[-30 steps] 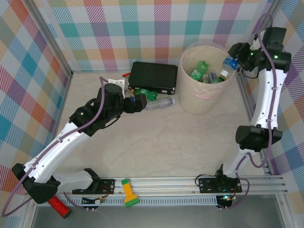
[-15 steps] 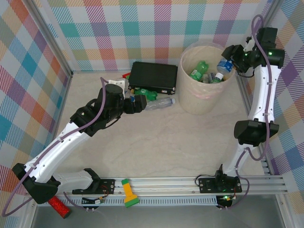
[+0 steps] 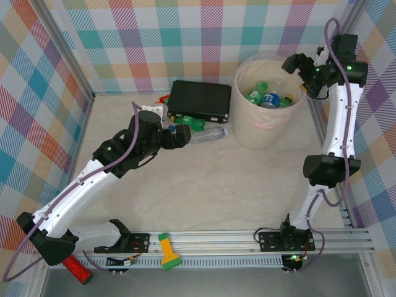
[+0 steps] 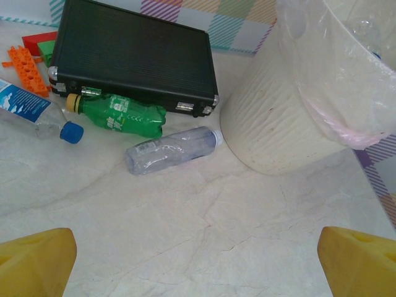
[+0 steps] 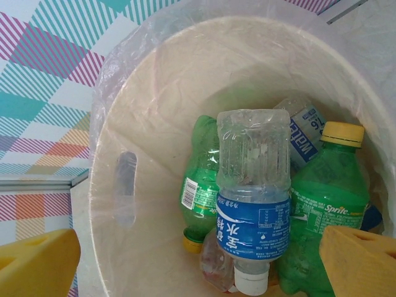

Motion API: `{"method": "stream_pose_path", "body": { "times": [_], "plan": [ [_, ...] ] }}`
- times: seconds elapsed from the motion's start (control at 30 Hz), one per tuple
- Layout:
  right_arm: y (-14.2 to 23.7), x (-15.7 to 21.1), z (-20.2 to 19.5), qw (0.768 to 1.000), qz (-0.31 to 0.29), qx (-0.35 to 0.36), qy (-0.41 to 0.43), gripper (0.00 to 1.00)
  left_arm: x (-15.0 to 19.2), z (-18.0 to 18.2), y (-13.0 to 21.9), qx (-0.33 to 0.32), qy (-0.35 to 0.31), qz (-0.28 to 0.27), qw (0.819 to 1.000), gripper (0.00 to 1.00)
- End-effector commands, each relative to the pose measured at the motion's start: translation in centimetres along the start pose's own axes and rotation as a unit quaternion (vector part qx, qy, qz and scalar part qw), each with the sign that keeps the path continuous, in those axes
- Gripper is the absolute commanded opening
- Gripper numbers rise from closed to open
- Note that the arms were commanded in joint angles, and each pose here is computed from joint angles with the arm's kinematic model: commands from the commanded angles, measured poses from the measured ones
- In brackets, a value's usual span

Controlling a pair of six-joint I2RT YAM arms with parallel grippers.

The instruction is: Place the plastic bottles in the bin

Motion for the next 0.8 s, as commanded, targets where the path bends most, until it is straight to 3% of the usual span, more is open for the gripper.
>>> {"method": "stream_pose_path", "body": {
  "times": [0.0, 0.33, 0.53, 0.6, 0.77],
  "plan": [
    [2.5, -0.2, 1.6, 0.999, -0.028, -0.017, 0.018, 0.99, -0.4, 0.5, 0.3, -0.006, 0.008, -0.009, 1.0, 1.0],
    [5.8, 2.0, 4.8, 0.996, -0.045, -0.054, 0.056, 0.99, 0.9, 1.1, -3.0, -0.017, 0.01, 0.025, 1.0, 1.0],
    [6.6, 6.3, 6.9, 0.992, -0.029, -0.073, 0.095, 0.99, 1.4, 3.1, -6.9, -0.026, 0.026, 0.051, 0.998, 1.0],
    [6.7, 7.8, 7.4, 0.991, -0.025, -0.079, 0.107, 0.99, 1.6, 3.4, -8.6, -0.011, 0.029, 0.062, 0.998, 0.96],
    [6.5, 11.5, 8.6, 0.987, -0.001, -0.104, 0.121, 0.99, 3.2, 3.8, -13.5, -0.01, -0.017, 0.097, 0.995, 0.94]
  ]
}}
Point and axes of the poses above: each hand's point on the last joint's axis, 136 mm out from that joint toward the fingers, its own y axis back along the fingers, its own z axis along the line the jaws close on, x = y × z, the point moved 1 cm from there along y, back along the fingers, and after that the axes turned 4 degrees about -y, right-handed, at the moved point
